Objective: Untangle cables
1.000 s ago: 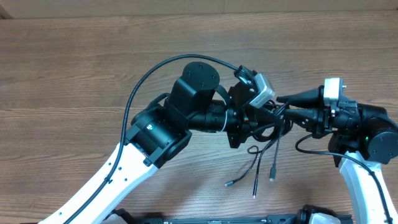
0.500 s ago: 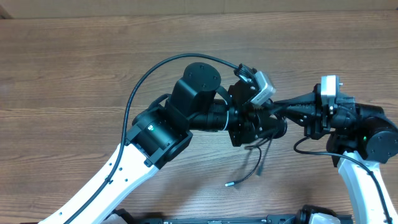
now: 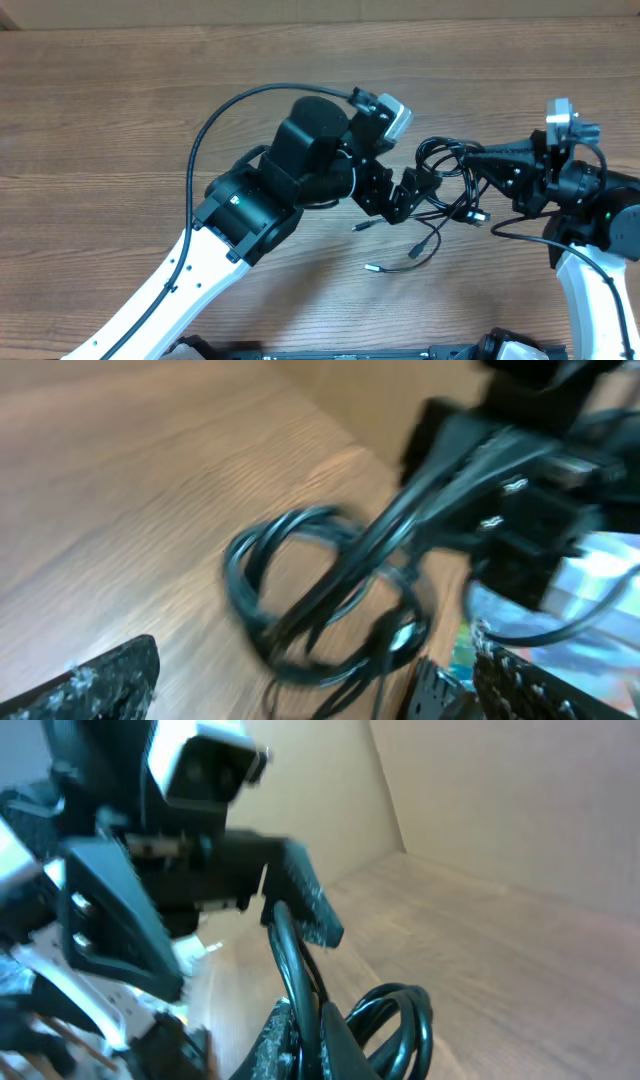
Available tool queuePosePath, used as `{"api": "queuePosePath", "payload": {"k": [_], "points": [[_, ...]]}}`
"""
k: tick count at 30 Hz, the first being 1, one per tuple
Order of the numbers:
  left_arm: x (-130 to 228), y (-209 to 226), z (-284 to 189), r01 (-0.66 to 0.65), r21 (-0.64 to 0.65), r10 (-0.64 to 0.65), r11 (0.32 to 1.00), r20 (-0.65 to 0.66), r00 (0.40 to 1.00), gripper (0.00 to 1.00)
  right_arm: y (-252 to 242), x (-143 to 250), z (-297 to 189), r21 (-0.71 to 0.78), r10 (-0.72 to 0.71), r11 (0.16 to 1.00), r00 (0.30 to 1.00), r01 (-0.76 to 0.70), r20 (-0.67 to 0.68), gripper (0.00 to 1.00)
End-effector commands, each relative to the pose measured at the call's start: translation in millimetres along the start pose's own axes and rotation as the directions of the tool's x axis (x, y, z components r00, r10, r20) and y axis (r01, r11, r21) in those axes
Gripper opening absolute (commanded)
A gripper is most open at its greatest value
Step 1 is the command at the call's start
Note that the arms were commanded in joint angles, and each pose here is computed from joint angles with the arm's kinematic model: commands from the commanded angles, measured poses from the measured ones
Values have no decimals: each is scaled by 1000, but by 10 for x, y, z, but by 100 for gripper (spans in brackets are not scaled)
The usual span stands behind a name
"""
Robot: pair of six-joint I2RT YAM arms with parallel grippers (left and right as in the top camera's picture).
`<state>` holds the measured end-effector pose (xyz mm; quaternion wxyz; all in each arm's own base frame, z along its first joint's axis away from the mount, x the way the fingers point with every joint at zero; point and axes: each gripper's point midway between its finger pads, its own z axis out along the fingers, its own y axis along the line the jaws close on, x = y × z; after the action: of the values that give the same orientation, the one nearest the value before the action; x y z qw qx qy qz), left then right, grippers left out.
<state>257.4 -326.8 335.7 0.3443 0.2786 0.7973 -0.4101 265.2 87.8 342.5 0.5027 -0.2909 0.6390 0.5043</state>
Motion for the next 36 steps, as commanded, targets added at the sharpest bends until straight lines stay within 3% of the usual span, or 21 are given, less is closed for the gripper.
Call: {"api": "queuePosePath", "payload": {"k": [1, 7, 16, 23, 36], "points": [[-15, 266, -66, 119, -156, -116, 981, 28, 993, 100, 45, 22, -16, -5, 87, 996, 996, -88, -32, 4], [74, 274, -66, 128, -161, -131, 979, -7, 991, 100, 33, -2, -16, 0, 148, 989, 989, -148, -18, 4], [145, 46, 90, 122, -34, -124, 992, -64, 990, 100, -31, -156, -18, 13, 297, 954, 952, -299, 79, 4], [297, 24, 377, 123, -16, -124, 992, -124, 985, 100, -25, -201, -20, 11, 303, 952, 947, -306, 102, 4], [158, 125, 550, 107, -32, -109, 994, -62, 992, 100, -19, -267, -27, -1, 372, 927, 918, -375, 137, 4]]}}
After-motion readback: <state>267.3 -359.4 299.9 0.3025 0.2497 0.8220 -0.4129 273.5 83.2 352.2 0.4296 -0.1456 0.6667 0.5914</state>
